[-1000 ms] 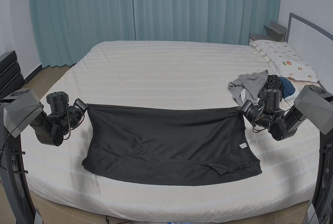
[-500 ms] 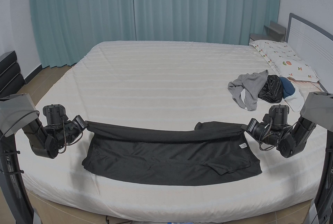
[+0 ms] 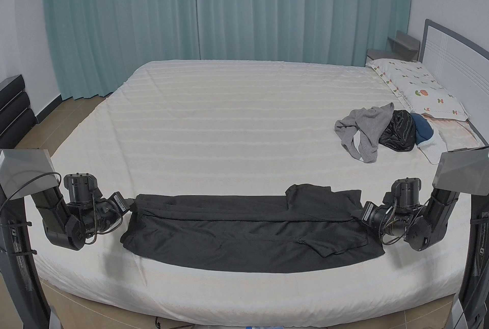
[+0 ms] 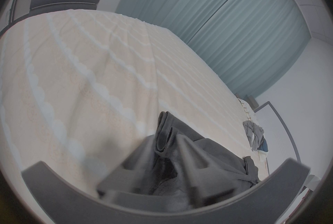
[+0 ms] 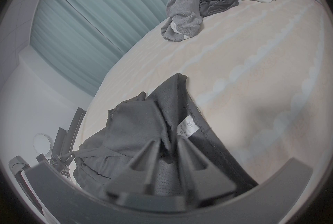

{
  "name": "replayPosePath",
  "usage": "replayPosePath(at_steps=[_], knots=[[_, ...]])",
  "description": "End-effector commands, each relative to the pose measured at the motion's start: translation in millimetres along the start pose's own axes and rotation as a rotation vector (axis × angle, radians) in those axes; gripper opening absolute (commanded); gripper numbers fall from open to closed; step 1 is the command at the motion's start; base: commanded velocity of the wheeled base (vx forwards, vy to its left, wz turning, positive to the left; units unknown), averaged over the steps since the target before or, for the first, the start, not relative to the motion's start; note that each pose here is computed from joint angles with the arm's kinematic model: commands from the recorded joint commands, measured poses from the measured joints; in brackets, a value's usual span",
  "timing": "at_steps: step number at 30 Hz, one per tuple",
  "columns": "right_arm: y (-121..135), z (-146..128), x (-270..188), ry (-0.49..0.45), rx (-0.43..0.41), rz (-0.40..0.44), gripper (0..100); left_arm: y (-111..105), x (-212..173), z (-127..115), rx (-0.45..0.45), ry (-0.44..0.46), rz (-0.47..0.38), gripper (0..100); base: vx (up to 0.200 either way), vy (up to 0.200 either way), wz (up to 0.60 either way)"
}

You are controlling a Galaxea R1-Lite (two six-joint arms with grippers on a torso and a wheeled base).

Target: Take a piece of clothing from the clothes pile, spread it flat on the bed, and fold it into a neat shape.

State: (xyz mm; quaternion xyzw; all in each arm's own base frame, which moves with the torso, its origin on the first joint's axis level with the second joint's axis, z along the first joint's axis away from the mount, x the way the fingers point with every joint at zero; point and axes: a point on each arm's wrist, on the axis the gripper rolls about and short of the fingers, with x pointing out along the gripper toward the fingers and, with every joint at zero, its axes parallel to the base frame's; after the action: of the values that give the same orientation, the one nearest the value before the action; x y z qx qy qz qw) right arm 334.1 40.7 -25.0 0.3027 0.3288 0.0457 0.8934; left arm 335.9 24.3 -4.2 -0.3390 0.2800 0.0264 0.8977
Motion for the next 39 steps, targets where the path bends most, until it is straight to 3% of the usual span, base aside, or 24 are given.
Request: replayPosePath(at_steps=[1,11,14,17,23,28,36,37,39], knots=[[1,3,-3,-0.010,0.007,0.005,100,2,-3,-5,0.003,0.017,0.011,100,0.000,0.000,0.00],[13,45,-26,-0.148,0.052,0.063,100,-7,-20,9,-0.004,-0.035,-0.020,100,0.000,0.000,0.00],[19,53,-23,-0.157,0.061,0.088,100,-10,-22,15,-0.062,-0.055,-0.034,100,0.000,0.000,0.00],[28,52,-16,-0.127,0.050,0.109,100,-15,-16,23,-0.148,-0.077,-0.059,100,0.000,0.000,0.00],[40,44,4,-0.019,0.034,0.165,100,-15,0,21,-0.164,-0.068,-0.065,100,0.000,0.000,0.00],[44,43,28,0.059,0.037,0.144,100,-14,7,19,-0.218,-0.061,-0.066,100,0.000,0.000,0.00],[34,41,44,0.102,0.042,0.101,100,-10,11,16,-0.222,-0.054,-0.060,100,0.000,0.000,0.00],[33,39,44,0.112,0.042,0.097,0,-10,11,16,-0.224,-0.054,-0.060,100,0.000,0.000,0.00],[31,37,45,0.123,0.044,0.095,0,-10,11,16,-0.224,-0.053,-0.059,100,0.000,0.000,0.00]])
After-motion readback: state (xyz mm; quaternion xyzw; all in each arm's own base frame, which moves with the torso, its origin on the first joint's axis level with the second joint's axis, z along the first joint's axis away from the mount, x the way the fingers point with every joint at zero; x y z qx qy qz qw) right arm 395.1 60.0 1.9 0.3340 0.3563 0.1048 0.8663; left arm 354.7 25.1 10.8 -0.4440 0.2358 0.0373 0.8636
